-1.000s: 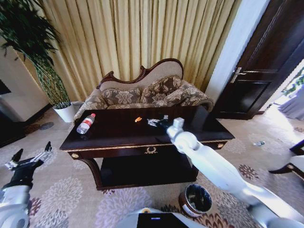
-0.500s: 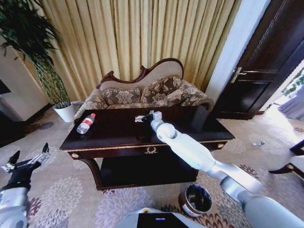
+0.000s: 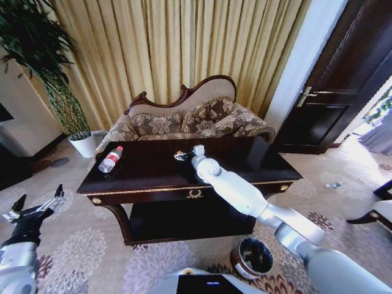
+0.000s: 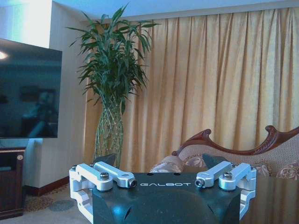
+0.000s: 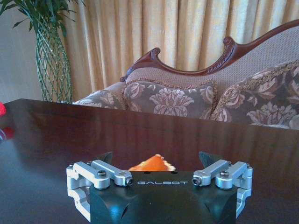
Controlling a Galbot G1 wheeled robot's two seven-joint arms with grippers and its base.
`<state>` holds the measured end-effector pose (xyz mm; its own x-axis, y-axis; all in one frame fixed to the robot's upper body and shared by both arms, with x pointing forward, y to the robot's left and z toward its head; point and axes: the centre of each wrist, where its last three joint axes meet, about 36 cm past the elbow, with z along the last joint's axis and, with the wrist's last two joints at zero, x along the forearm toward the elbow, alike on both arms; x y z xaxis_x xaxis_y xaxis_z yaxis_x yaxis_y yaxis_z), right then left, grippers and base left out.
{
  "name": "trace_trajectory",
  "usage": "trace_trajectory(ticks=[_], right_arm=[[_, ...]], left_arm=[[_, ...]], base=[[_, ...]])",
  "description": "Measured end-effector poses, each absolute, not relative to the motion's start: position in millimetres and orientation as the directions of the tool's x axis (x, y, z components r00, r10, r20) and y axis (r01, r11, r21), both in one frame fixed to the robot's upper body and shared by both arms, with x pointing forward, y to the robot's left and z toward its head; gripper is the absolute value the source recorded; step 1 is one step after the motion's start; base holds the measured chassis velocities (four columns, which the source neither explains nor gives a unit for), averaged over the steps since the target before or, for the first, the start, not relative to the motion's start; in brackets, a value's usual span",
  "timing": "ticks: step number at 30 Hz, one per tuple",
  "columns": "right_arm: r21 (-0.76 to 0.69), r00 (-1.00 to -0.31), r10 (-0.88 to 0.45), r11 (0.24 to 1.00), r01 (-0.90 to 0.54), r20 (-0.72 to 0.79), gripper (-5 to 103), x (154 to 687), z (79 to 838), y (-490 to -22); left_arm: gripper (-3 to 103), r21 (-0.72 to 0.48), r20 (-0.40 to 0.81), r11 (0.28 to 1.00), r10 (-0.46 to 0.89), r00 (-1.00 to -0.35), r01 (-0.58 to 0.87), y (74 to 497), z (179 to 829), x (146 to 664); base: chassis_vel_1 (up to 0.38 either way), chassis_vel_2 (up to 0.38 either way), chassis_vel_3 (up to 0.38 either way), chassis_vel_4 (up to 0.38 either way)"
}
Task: Move to the front of the table and place the trash on the table into the trash bin.
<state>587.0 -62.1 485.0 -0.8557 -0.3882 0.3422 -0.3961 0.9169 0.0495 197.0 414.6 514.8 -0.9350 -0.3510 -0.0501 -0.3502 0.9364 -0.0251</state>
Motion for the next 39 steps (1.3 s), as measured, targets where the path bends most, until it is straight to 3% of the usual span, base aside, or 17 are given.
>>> trace_trajectory(ticks=[7, 11, 14, 16, 17, 20, 23, 24, 30, 35, 39], right_arm=[[0.06, -0.853, -0.386, 0.918, -0.391, 0.351, 100, 589.7, 483.4, -50.0], [0.052, -0.855, -0.377, 0.922, -0.384, 0.357, 91, 590.0, 479.4, -51.8], [0.046, -0.858, -0.366, 0.926, -0.375, 0.361, 75, 590.0, 476.2, -57.9], [0.045, -0.859, -0.363, 0.927, -0.373, 0.362, 75, 589.9, 475.4, -59.8], [0.043, -0.86, -0.359, 0.928, -0.37, 0.362, 64, 589.4, 474.3, -62.7], [0.039, -0.863, -0.357, 0.929, -0.369, 0.358, 59, 588.0, 473.4, -66.6], [0.037, -0.864, -0.359, 0.928, -0.37, 0.353, 42, 584.6, 473.1, -69.9], [0.037, -0.864, -0.359, 0.928, -0.37, 0.353, 42, 584.6, 473.1, -69.9], [0.04, -0.865, -0.359, 0.929, -0.369, 0.351, 15, 576.5, 468.4, -74.2], [0.042, -0.863, -0.364, 0.926, -0.374, 0.349, 2, 568.9, 466.2, -77.1], [0.042, -0.864, -0.365, 0.926, -0.375, 0.347, 1, 565.9, 466.4, -77.5]], left_arm=[[100, -0.025, -0.054, 0.934, -0.356, -0.933, -0.355, 417.0, 515.9, 195.7], [100, -0.026, -0.057, 0.934, -0.357, -0.932, -0.356, 418.0, 516.1, 194.8], [100, -0.027, -0.06, 0.934, -0.358, -0.932, -0.357, 418.0, 515.4, 194.2], [100, -0.027, -0.061, 0.934, -0.357, -0.932, -0.356, 417.7, 515.4, 194.2], [100, -0.028, -0.064, 0.935, -0.356, -0.932, -0.355, 417.0, 516.0, 194.3], [100, -0.028, -0.067, 0.935, -0.354, -0.933, -0.353, 416.7, 516.8, 194.7], [100, -0.025, -0.071, 0.936, -0.353, -0.933, -0.352, 416.8, 518.2, 195.0], [100, -0.025, -0.071, 0.936, -0.353, -0.933, -0.352, 416.8, 518.2, 195.0], [100, -0.033, -0.079, 0.935, -0.353, -0.932, -0.352, 415.0, 521.6, 193.7], [100, -0.03, -0.082, 0.934, -0.357, -0.931, -0.355, 415.5, 522.2, 192.3], [100, -0.031, -0.085, 0.934, -0.357, -0.93, -0.355, 414.7, 522.6, 191.9]], base=[[0.0, 0.0, 0.0, 0.0], [0.0, 0.0, 0.0, 0.0], [0.0, 0.0, 0.0, 0.0], [0.0, 0.0, 0.0, 0.0], [0.0, 0.0, 0.0, 0.0], [0.0, 0.0, 0.0, 0.0], [0.0, 0.0, 0.0, 0.0], [0.0, 0.0, 0.0, 0.0], [0.0, 0.0, 0.0, 0.0], [0.0, 0.0, 0.0, 0.0], [0.0, 0.0, 0.0, 0.0]])
